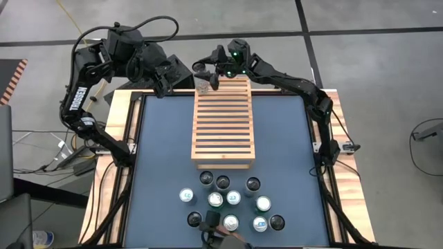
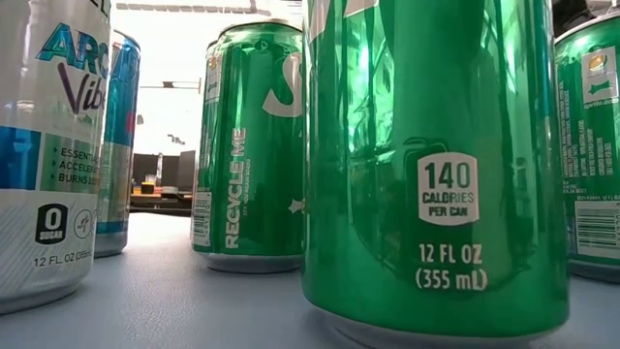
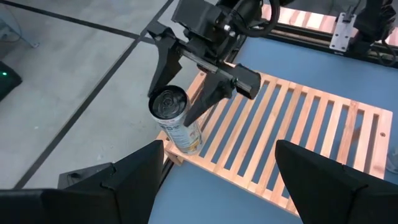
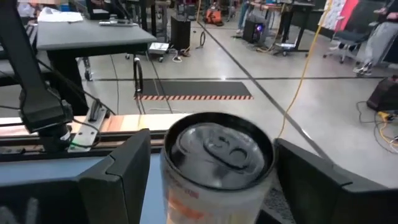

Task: Place canned beverage on shelf
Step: Put the white yellow soda can on the shelf

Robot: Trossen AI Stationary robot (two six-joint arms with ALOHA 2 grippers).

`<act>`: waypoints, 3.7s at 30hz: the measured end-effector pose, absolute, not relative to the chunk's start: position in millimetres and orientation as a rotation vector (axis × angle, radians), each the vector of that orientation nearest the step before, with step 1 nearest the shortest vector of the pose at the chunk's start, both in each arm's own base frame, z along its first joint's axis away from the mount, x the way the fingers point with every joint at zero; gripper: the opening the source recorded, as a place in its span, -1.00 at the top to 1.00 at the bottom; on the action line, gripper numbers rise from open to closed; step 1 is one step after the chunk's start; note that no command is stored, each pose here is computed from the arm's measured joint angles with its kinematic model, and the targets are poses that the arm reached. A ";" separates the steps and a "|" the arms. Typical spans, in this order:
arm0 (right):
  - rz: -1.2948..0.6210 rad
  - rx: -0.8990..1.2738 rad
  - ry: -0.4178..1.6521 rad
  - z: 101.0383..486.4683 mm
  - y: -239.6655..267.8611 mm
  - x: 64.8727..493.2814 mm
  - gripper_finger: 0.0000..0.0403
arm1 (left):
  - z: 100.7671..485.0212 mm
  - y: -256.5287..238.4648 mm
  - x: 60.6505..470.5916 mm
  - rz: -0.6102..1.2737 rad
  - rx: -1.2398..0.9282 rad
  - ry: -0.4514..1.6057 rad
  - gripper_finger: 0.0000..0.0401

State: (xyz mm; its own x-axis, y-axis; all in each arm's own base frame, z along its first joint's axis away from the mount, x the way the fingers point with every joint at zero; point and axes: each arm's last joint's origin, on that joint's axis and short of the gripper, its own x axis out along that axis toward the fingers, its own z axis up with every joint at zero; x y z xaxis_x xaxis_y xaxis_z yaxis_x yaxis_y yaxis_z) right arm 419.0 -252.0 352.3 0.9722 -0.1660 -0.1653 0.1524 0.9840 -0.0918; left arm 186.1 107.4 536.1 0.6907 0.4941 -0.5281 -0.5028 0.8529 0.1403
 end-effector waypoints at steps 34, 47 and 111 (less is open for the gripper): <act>-0.506 0.016 0.232 341.9 -244.6 429.0 0.16 | 535.9 107.5 186.2 0.551 0.006 0.593 -0.47; -0.631 -0.071 0.242 343.6 -222.3 440.9 0.16 | 535.9 107.6 186.2 0.549 0.013 0.595 -0.47; -0.741 0.063 0.216 345.3 -212.4 440.3 0.13 | 535.9 107.6 186.2 0.549 0.012 0.595 -0.47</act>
State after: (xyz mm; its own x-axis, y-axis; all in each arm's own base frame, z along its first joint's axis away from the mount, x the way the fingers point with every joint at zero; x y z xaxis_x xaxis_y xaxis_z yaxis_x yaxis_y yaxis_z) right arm 440.3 -212.4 345.3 0.7168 -0.6624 -0.2179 0.6755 0.7372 -0.0189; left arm 186.2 107.6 535.9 0.6896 0.4942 -0.5293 -0.4877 0.8573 0.1650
